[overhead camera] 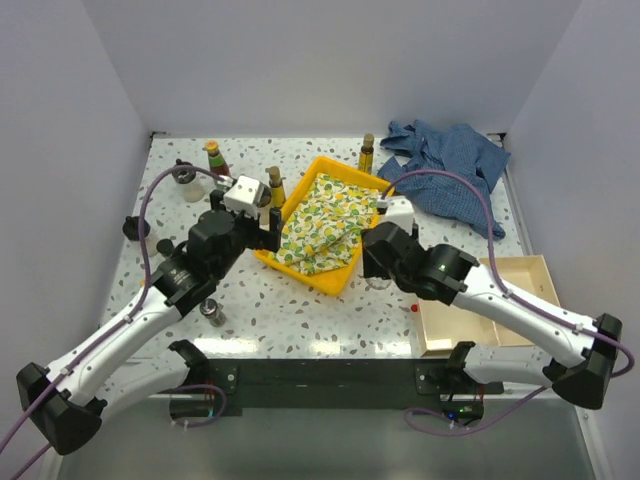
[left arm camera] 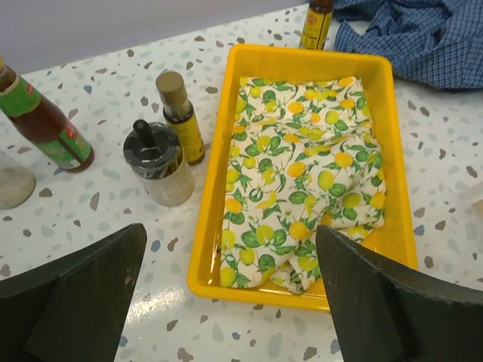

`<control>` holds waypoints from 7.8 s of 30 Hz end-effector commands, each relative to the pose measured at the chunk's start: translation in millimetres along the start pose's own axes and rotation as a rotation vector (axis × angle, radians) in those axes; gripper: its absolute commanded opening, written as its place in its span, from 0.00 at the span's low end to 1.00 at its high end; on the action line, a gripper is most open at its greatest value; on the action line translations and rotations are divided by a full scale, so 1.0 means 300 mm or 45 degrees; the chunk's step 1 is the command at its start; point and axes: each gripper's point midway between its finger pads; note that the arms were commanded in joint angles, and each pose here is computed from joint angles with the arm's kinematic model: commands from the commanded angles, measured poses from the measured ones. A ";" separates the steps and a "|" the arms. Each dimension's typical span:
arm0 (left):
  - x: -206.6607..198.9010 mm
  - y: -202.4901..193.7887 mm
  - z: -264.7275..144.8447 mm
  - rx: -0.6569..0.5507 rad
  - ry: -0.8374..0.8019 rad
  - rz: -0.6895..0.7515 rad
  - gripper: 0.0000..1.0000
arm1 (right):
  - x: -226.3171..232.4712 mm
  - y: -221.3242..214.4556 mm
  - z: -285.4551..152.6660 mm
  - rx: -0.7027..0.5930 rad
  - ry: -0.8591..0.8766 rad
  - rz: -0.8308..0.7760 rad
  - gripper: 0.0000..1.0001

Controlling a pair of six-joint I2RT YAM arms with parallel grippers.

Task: Organize the condiment bottles
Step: Place the bottle in the storage box, then pick up the bottle from the center of the board, then place the bottle in the storage box.

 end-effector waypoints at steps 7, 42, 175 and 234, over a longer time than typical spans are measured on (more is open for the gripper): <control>0.041 0.064 -0.035 -0.157 0.062 0.001 1.00 | -0.311 0.148 -0.063 -0.216 -0.358 0.209 0.33; 0.029 0.046 -0.025 -0.135 0.042 0.009 1.00 | -0.472 -0.041 0.176 -0.227 -0.475 0.327 0.43; 0.010 0.026 -0.007 -0.104 0.012 0.033 1.00 | -0.633 0.572 -0.090 -0.654 -0.904 0.482 0.00; -0.026 -0.017 0.027 -0.045 -0.032 0.044 1.00 | -1.340 0.206 0.045 -0.659 -1.459 0.977 0.00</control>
Point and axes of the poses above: each gripper's point midway between its finger pads, its own z axis out along the fingers, its own x axis along the line the jaws close on, y = z × x, and after that the axes turned 11 degrees about z, right-handed
